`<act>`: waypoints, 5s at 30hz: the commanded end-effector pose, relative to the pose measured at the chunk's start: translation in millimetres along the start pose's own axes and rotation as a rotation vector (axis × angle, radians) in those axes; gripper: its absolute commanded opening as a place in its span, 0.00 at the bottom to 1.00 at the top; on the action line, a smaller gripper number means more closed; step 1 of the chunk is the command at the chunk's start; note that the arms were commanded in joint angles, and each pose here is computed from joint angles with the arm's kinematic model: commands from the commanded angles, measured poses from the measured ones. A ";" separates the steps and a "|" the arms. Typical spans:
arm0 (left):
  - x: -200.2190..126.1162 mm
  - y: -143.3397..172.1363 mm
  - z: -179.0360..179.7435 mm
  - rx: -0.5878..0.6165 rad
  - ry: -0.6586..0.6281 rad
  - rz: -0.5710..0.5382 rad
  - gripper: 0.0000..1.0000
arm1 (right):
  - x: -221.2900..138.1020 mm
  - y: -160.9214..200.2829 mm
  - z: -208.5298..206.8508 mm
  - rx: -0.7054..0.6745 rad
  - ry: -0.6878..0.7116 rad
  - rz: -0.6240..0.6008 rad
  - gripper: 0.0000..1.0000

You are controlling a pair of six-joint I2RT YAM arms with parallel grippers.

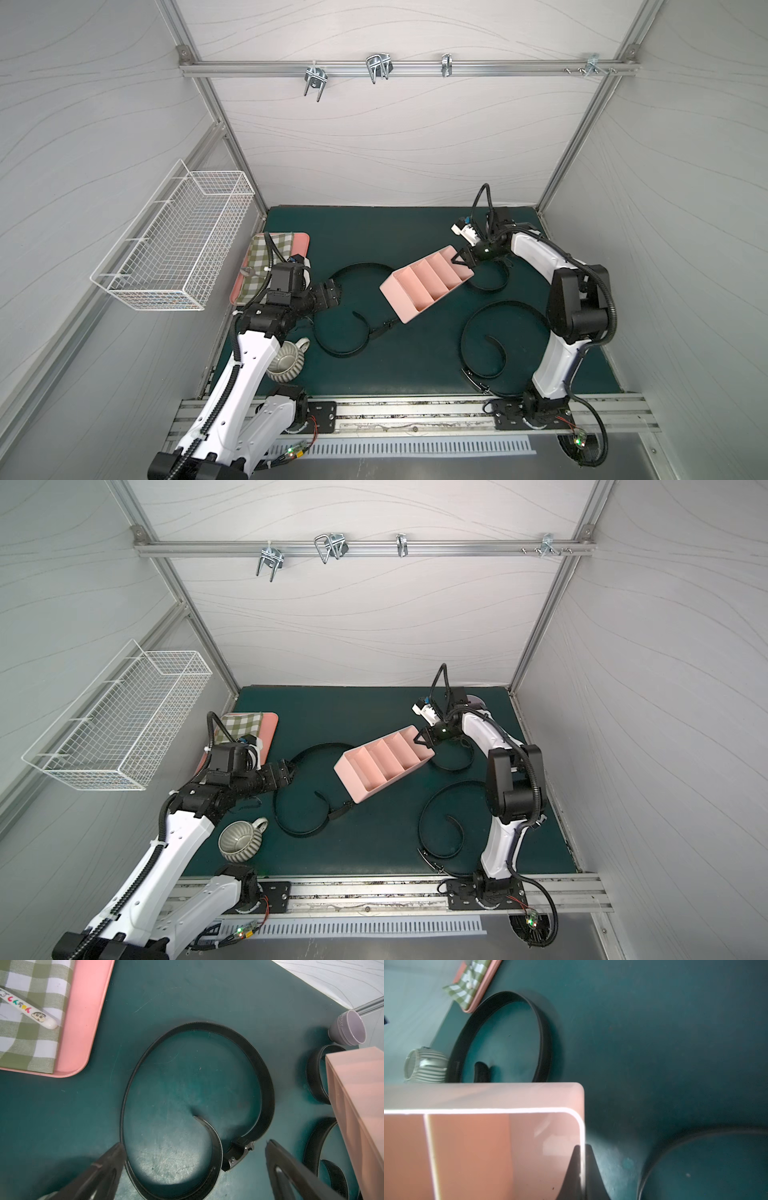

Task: Place the belts into the storage roll
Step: Pick up the container from the center of the board, then place the container at the center of the board, then roll the belt at the center of the board.

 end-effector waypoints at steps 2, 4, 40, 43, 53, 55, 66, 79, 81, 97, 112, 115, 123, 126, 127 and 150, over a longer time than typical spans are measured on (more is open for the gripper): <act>-5.7 -4.3 -1.9 0.002 0.000 -0.040 0.99 | -5.9 -52.1 24.8 0.148 0.271 -0.097 0.07; -6.3 -4.3 -1.8 0.002 0.001 -0.046 0.99 | 1.7 -64.3 22.4 0.218 0.328 -0.104 0.06; -6.7 -3.5 -1.7 0.005 0.003 -0.045 0.99 | 76.0 -93.3 -105.6 0.398 0.707 -0.010 0.05; -4.9 -3.7 -1.3 0.005 -0.003 -0.038 0.99 | 74.0 -93.3 -114.7 0.434 0.697 -0.038 0.05; 1.6 -3.5 -3.9 0.011 0.009 0.016 0.99 | 40.9 -111.5 -103.3 0.354 0.754 -0.122 0.99; 2.8 -3.0 -3.4 0.010 0.005 0.022 0.99 | 24.0 -107.3 -83.7 0.331 0.741 -0.178 0.99; 7.1 14.3 -17.2 0.076 -0.083 0.098 0.97 | 37.5 -7.5 95.6 0.271 0.353 -0.034 0.99; 10.5 82.9 -5.3 -0.001 -0.248 0.171 0.86 | 129.9 18.9 111.0 0.236 0.341 0.241 0.84; 14.4 87.2 -4.5 0.016 -0.274 0.180 0.86 | 136.0 21.0 108.1 0.232 0.341 0.267 0.72; 59.9 122.0 -26.7 0.317 -0.208 0.219 0.83 | 69.4 53.7 78.2 0.255 0.354 0.349 0.11; 85.2 132.7 -49.6 0.498 -0.179 0.315 0.69 | 49.6 72.3 74.2 0.280 0.293 0.328 0.13; 90.3 134.6 -49.6 0.495 -0.214 0.337 0.56 | 50.0 74.7 73.6 0.291 0.283 0.331 0.13; 101.4 119.8 -73.1 0.388 -0.256 0.302 0.34 | 32.7 96.2 87.8 0.315 0.274 0.359 0.12; 107.4 103.5 -94.4 0.326 -0.282 0.265 0.34 | 24.8 110.0 104.8 0.334 0.242 0.362 0.12; 111.2 98.8 -102.1 0.298 -0.287 0.259 0.34 | 22.6 116.6 110.6 0.347 0.227 0.368 0.12; 64.4 98.9 -75.1 0.396 -0.307 0.302 0.84 | 25.2 136.3 105.0 0.414 0.164 0.362 0.13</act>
Point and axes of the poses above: each gripper's point midway between its finger pads, its own x axis out along the fingers, its own z axis along the line the jaws close on, y = z × x, the point moved 8 cm from there along -x, back along the fingers, and after that the axes turned 2 degrees about -x, right-handed, at the moved point
